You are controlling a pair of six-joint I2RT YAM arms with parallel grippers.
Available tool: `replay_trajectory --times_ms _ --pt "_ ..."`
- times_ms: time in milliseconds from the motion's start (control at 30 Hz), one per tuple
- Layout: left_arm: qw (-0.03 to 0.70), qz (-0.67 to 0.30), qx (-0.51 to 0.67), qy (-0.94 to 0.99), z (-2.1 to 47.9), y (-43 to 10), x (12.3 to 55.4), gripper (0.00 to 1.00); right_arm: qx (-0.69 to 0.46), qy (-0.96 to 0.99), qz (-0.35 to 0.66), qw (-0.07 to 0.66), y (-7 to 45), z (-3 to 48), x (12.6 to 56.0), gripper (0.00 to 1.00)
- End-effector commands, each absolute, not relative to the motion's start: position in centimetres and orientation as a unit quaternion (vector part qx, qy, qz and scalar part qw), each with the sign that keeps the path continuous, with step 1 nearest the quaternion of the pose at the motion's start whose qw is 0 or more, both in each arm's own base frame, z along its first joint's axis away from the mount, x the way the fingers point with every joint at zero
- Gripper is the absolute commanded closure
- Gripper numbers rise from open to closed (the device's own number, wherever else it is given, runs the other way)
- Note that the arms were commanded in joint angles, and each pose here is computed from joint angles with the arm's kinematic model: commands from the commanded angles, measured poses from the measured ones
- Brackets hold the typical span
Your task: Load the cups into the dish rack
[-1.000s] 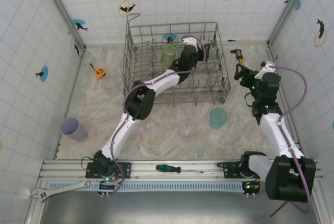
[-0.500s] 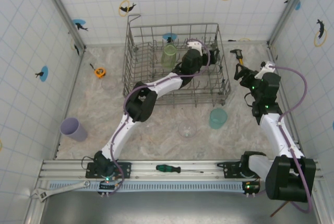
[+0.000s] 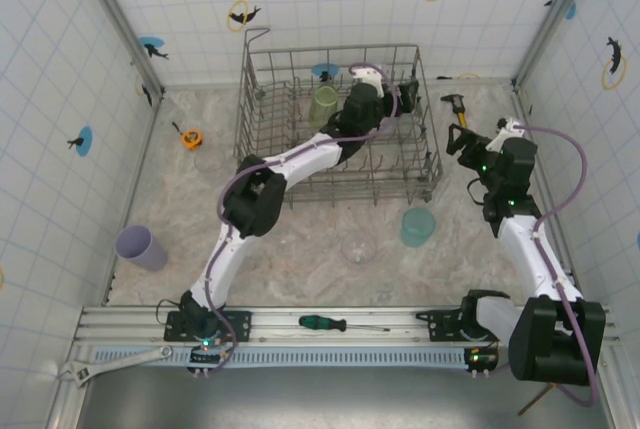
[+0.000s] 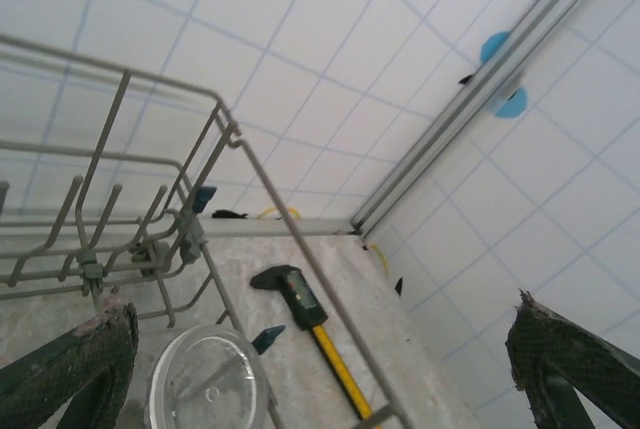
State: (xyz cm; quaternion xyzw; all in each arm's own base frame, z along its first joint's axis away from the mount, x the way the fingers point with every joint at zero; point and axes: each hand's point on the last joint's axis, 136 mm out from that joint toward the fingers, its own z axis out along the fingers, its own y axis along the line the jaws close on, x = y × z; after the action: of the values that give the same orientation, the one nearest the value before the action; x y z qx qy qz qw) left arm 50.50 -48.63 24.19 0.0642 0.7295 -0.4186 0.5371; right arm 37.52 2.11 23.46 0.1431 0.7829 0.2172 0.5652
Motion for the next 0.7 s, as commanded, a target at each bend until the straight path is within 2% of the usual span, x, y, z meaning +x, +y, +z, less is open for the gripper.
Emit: replay_trajectory --times_ms 0,200,400,667 --pt "0.571 -0.448 0.07 0.684 32.6 -47.0 47.9 0.02 0.142 0.781 0.241 0.559 2.9 25.3 38.2 0.0" --pt "0.559 -0.451 0.083 0.691 35.0 -44.0 44.0 0.02 0.155 0.803 0.242 0.522 3.6 24.9 38.2 0.0" --pt "0.536 -0.446 0.085 0.712 34.5 -40.1 39.2 0.02 0.17 0.823 0.232 0.49 3.9 24.4 37.8 0.0" --pt "0.484 -0.43 0.137 0.749 32.5 -39.4 31.4 0.02 0.181 0.85 0.197 0.453 3.7 23.1 36.0 0.0"
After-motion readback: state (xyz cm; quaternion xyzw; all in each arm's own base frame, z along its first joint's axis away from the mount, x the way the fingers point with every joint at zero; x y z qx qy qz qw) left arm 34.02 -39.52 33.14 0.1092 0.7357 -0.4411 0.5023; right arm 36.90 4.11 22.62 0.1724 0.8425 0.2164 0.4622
